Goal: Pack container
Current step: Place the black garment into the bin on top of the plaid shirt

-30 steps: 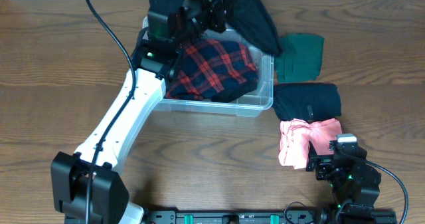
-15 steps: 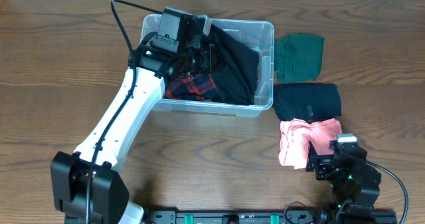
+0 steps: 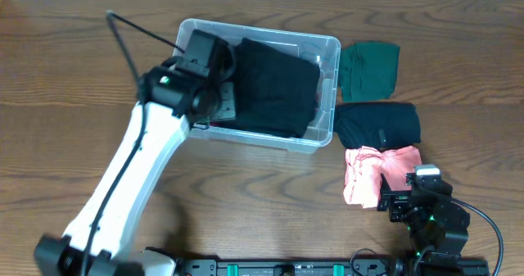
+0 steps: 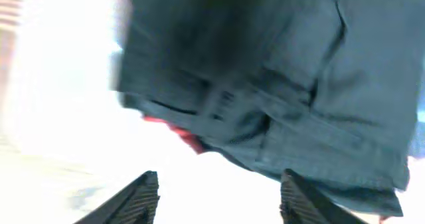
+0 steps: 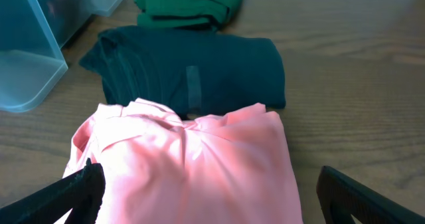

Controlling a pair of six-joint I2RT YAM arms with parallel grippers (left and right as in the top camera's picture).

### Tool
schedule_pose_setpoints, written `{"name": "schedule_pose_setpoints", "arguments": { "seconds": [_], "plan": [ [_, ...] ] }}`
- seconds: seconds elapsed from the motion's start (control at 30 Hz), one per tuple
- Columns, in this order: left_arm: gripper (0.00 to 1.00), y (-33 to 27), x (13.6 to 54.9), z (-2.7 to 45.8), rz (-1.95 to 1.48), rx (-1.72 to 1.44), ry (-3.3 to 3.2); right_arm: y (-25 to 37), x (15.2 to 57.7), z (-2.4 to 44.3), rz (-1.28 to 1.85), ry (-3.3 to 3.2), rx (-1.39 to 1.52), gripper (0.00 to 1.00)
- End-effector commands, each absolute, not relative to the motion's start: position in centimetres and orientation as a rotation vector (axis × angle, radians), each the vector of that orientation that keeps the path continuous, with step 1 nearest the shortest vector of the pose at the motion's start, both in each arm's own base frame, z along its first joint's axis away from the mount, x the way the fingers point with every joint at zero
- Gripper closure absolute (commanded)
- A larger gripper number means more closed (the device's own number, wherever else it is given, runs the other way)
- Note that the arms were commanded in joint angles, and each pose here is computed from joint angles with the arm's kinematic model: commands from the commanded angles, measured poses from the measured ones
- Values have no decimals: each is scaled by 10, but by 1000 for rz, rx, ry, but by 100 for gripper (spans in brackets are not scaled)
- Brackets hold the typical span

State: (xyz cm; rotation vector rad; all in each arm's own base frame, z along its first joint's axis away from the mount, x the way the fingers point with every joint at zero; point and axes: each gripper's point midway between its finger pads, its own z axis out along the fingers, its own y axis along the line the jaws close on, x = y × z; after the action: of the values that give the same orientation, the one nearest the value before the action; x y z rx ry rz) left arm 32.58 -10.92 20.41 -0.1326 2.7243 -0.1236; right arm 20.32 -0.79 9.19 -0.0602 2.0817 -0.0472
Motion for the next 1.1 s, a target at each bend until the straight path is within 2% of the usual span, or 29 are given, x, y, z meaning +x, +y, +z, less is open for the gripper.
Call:
{"name": "schedule_pose_setpoints", "arguments": {
  "seconds": [0.0, 0.13, 0.23, 0.3, 0.47, 0.7, 0.87, 1.0, 1.07],
  "plan": [
    [34, -73, 331, 244, 64, -243, 2536, -10, 203, 91, -64, 2081, -65, 1],
    [34, -88, 343, 274, -79, -209, 2410, -10, 203, 91, -64, 2081, -65, 1],
    [51, -118, 362, 280, -235, -92, 2369, -10, 203, 91, -64, 2081, -65, 1],
    [58, -135, 377, 270, -308, -51, 2378, -10, 203, 91, -64, 2081, -65, 1],
    [62, -163, 398, 200, -374, -7, 2553, -10, 203, 91, -64, 2081, -65, 1],
    [62, -200, 390, 90, -561, 38, 2866, -10, 203, 91, -64, 2081, -65, 1],
    [61, -200, 388, 22, -539, -22, 3008, -10, 203, 91, -64, 2081, -65, 1],
    [61, -186, 406, 0, -556, -360, 2998, -10, 203, 91, -64, 2081, -65, 1],
    [61, -177, 418, 3, -569, -414, 2958, -10, 203, 91, -64, 2081, -65, 1]
  ]
}}
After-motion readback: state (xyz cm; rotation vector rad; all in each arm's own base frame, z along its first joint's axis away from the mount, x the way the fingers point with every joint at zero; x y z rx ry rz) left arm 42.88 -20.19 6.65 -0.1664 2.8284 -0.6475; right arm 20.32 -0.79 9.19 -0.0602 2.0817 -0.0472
